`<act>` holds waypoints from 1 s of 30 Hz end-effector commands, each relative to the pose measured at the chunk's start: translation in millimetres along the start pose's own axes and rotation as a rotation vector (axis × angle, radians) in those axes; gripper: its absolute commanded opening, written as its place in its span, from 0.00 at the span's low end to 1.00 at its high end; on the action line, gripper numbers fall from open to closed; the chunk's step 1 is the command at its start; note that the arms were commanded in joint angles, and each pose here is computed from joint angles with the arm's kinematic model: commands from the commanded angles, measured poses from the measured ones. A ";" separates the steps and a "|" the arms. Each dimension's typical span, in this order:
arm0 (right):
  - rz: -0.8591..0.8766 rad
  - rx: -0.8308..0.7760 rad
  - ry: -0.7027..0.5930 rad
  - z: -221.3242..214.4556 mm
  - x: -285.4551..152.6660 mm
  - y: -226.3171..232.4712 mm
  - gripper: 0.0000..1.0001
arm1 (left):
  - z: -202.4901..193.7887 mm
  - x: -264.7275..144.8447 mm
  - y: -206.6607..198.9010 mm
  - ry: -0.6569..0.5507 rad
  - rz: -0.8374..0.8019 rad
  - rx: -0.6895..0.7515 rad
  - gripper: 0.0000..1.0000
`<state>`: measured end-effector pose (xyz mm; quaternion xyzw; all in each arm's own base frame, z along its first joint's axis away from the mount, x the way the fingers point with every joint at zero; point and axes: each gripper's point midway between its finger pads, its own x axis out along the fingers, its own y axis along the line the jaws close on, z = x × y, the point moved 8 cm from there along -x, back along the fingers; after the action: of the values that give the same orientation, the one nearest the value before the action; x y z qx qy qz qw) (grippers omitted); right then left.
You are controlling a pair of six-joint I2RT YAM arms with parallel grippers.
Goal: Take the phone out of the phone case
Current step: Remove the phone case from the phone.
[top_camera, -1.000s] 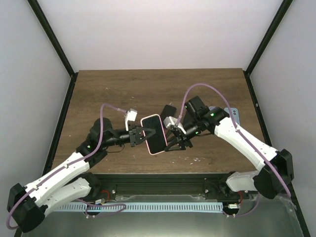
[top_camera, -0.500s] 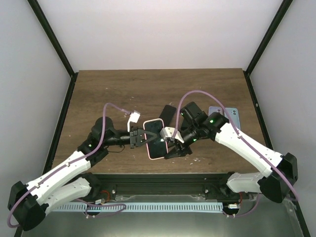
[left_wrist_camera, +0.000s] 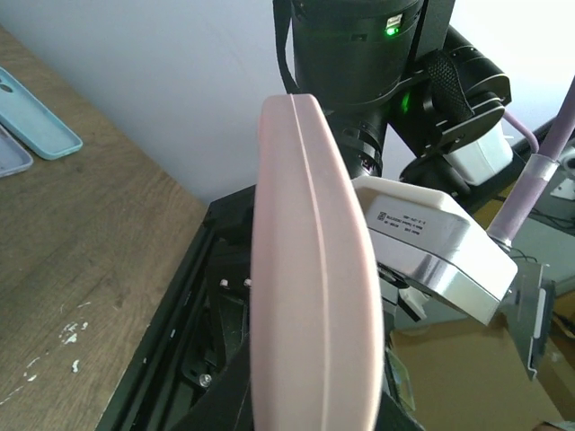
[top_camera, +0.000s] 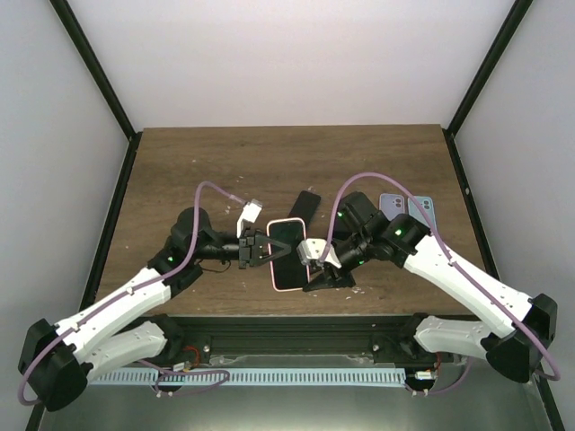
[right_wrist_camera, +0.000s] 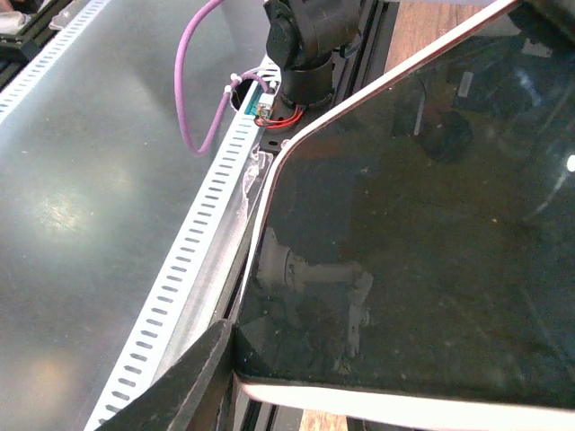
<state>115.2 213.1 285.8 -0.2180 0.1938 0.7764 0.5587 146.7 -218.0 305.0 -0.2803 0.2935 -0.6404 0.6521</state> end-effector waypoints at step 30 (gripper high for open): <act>-0.207 -0.295 -0.082 28.9 4.4 -36.2 0.22 | 12.8 1.8 -18.6 0.050 -0.102 -0.128 0.00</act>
<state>118.5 222.3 282.9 -0.2754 0.1422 0.7685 0.5597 151.4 -218.9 311.8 -0.3055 0.3395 -0.6466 0.6110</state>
